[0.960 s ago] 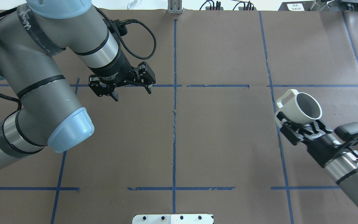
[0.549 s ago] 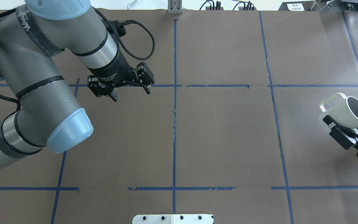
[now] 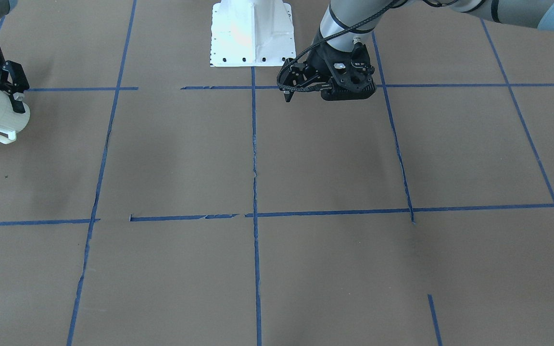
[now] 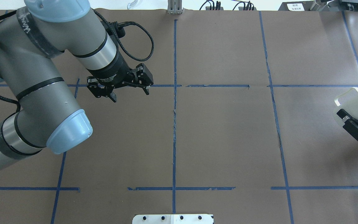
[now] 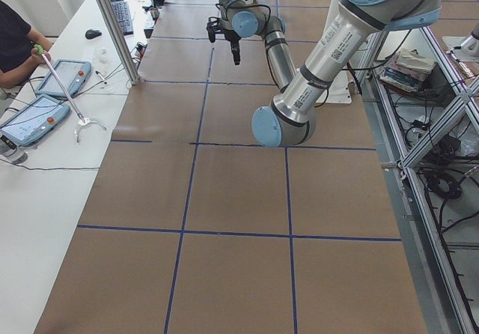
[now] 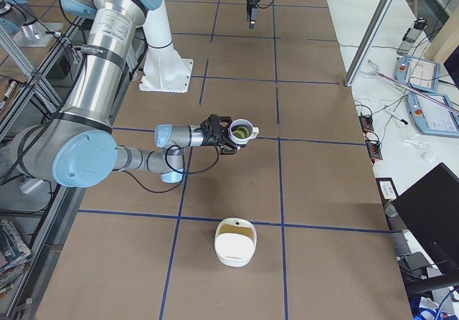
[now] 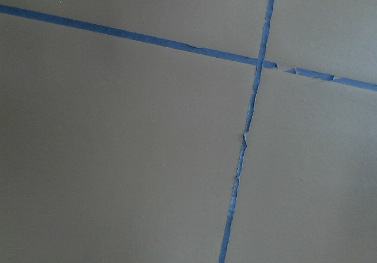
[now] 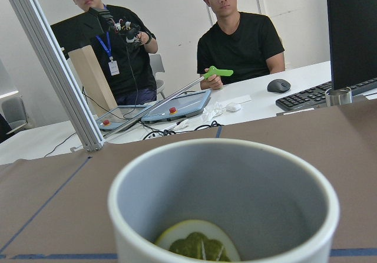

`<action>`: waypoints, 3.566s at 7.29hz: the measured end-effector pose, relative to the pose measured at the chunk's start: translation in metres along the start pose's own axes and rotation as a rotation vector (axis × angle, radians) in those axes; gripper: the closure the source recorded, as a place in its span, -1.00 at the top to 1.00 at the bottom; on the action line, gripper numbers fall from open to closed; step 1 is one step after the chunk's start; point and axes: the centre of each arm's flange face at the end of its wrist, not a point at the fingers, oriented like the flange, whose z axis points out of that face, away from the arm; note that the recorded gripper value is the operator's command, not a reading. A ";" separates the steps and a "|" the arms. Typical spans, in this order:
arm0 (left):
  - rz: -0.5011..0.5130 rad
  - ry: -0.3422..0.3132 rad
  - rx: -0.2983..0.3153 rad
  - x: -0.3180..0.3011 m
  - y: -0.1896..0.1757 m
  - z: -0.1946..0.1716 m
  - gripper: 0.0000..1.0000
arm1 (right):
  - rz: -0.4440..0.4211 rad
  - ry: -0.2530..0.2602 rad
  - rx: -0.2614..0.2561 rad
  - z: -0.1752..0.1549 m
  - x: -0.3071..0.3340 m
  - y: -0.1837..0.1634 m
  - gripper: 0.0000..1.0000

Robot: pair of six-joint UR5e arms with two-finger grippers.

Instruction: Left arm hands cup to right arm to dump lemon

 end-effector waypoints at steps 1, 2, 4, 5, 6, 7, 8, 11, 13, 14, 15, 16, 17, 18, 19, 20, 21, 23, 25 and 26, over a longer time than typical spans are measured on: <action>0.001 0.003 0.000 0.000 0.001 0.001 1.00 | -0.003 0.021 -0.014 0.013 -0.002 -0.005 -0.83; 0.002 0.003 0.000 0.000 0.001 0.001 1.00 | -0.002 0.037 -0.048 0.026 0.002 -0.017 -0.83; -0.007 0.005 0.009 0.001 0.002 0.001 1.00 | 0.034 0.054 -0.124 0.036 0.023 -0.047 -0.83; -0.010 0.007 0.012 0.002 0.002 0.000 1.00 | 0.082 0.064 -0.146 0.029 0.038 -0.059 -0.83; -0.011 0.008 0.013 0.002 0.002 0.000 1.00 | 0.160 0.071 -0.164 0.016 0.056 -0.068 -0.83; -0.011 0.009 0.014 0.002 0.002 0.000 1.00 | 0.237 0.077 -0.172 -0.001 0.078 -0.074 -0.83; -0.011 0.009 0.014 0.002 0.002 0.000 1.00 | 0.304 0.085 -0.177 -0.020 0.107 -0.077 -0.82; -0.012 0.011 0.014 0.003 0.003 -0.001 1.00 | 0.538 0.109 -0.199 -0.075 0.176 -0.100 -0.81; -0.015 0.012 0.015 0.004 0.003 -0.001 1.00 | 0.790 0.120 -0.162 -0.100 0.204 -0.103 -0.80; -0.016 0.012 0.015 0.004 0.003 -0.001 1.00 | 0.891 0.133 -0.143 -0.109 0.218 -0.105 -0.79; -0.016 0.013 0.016 0.004 0.003 -0.002 1.00 | 0.968 0.145 -0.129 -0.113 0.226 -0.106 -0.79; -0.018 0.014 0.017 0.004 0.004 -0.002 1.00 | 1.050 0.150 -0.118 -0.117 0.232 -0.105 -0.76; -0.021 0.016 0.017 0.005 0.004 -0.003 1.00 | 1.159 0.136 -0.104 -0.119 0.239 -0.102 -0.75; -0.023 0.019 0.018 0.005 0.005 -0.005 1.00 | 1.265 0.115 -0.093 -0.116 0.246 -0.101 -0.73; -0.023 0.022 0.019 0.006 0.006 -0.006 1.00 | 1.364 0.098 -0.079 -0.111 0.252 -0.102 -0.71; -0.022 0.024 0.020 0.006 0.007 -0.007 1.00 | 1.468 0.078 -0.062 -0.108 0.254 -0.107 -0.69; -0.022 0.026 0.020 0.005 0.008 -0.008 1.00 | 1.596 0.045 -0.046 -0.108 0.255 -0.111 -0.64; -0.021 0.025 0.020 0.005 0.008 -0.008 1.00 | 1.860 -0.032 -0.021 -0.113 0.256 -0.115 -0.61; -0.021 0.025 0.020 0.004 0.008 -0.008 1.00 | 2.054 -0.079 -0.015 -0.113 0.256 -0.120 -0.56; -0.020 0.026 0.020 0.004 0.008 -0.008 1.00 | 2.130 -0.094 -0.009 -0.115 0.258 -0.122 -0.53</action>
